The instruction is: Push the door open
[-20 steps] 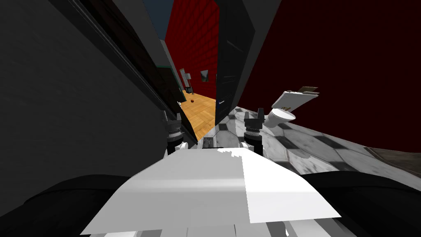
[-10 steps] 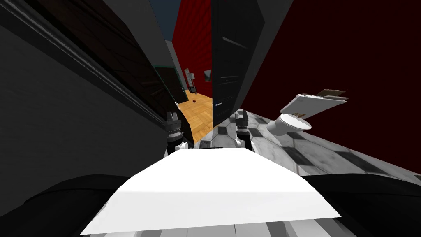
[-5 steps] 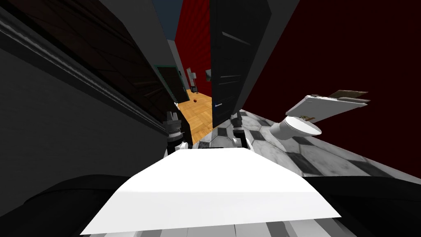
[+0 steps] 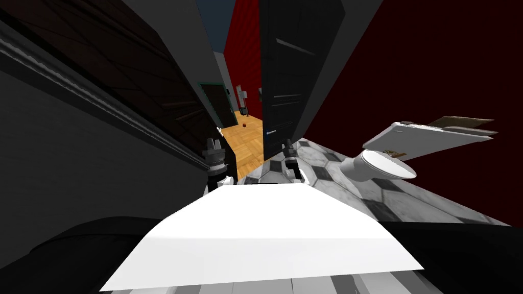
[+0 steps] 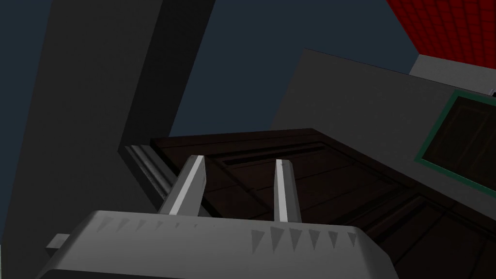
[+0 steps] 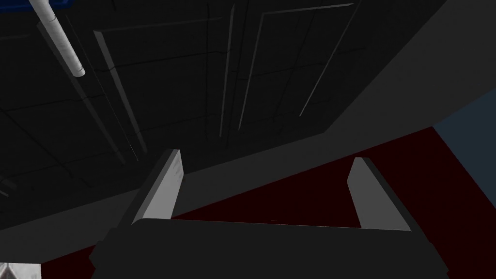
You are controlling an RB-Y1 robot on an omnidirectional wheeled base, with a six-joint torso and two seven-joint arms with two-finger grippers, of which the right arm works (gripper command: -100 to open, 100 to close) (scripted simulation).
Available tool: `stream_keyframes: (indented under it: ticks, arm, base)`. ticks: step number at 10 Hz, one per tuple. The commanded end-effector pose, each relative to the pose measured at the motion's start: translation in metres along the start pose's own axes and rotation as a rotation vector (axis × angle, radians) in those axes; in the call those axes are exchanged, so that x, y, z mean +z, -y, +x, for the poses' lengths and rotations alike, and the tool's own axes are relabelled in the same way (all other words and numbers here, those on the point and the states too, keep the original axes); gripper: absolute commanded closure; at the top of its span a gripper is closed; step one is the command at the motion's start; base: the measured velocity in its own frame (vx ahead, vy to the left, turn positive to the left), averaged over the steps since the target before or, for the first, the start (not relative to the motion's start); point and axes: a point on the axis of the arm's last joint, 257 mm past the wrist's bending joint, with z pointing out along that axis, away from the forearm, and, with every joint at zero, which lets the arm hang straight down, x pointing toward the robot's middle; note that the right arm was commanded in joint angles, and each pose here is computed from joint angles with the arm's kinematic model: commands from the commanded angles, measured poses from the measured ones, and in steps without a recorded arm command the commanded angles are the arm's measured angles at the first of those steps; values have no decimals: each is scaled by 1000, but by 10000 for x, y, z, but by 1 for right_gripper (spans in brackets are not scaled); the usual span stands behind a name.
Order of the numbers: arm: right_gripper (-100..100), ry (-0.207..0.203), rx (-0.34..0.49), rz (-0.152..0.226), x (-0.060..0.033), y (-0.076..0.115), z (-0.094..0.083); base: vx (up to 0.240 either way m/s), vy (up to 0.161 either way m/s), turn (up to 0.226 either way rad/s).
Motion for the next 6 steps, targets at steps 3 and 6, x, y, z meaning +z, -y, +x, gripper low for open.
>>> stream_keyframes:
  ticks: [3,6]
  arm:
    - [-100,-35,17,67,52,339,186]
    - [-100,-65,27,119,98,595,337]
  base:
    - [90,-119,86]
    - [76,-111,84]
